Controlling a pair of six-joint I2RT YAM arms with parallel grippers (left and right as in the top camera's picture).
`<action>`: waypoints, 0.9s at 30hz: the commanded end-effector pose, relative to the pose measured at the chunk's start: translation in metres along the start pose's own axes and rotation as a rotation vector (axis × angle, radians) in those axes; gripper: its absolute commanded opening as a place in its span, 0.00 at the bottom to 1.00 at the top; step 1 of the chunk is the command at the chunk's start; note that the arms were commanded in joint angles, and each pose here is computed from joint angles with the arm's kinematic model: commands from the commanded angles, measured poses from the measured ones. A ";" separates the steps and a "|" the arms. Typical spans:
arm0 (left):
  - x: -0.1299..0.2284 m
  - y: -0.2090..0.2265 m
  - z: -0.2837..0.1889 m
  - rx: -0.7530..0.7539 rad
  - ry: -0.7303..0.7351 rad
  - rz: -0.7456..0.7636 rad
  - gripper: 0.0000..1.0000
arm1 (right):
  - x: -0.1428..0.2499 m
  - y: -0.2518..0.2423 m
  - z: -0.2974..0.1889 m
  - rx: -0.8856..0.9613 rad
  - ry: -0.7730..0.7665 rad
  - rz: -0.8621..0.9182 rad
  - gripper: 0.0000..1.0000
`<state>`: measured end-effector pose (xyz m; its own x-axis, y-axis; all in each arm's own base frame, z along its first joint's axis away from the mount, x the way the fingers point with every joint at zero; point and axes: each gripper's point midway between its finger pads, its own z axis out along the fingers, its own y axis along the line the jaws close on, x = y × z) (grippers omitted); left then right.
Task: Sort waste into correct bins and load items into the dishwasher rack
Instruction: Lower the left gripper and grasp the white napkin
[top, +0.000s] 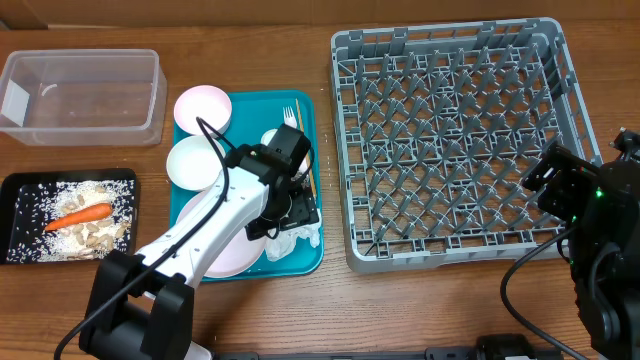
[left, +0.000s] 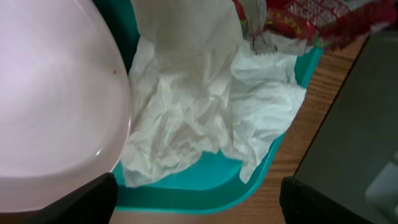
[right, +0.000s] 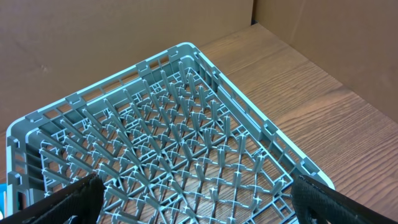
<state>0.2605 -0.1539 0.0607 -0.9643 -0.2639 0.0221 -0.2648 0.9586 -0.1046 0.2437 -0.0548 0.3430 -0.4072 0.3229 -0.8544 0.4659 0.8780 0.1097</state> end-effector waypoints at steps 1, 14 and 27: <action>0.003 -0.004 0.005 -0.002 -0.025 -0.011 0.85 | -0.011 -0.001 -0.009 -0.004 -0.038 0.021 1.00; -0.002 -0.004 0.015 -0.065 -0.106 -0.041 0.85 | -0.011 -0.001 -0.009 -0.004 -0.038 0.021 1.00; -0.004 -0.009 0.043 -0.069 -0.053 -0.053 0.82 | -0.011 -0.001 -0.009 -0.005 -0.038 0.021 1.00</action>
<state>0.2684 -0.1662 0.0214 -0.9525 -0.3021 -0.0376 -0.3008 0.9530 -0.0372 0.2438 -0.0548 0.3430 -0.4075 0.3226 -0.8543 0.4655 0.8782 0.1096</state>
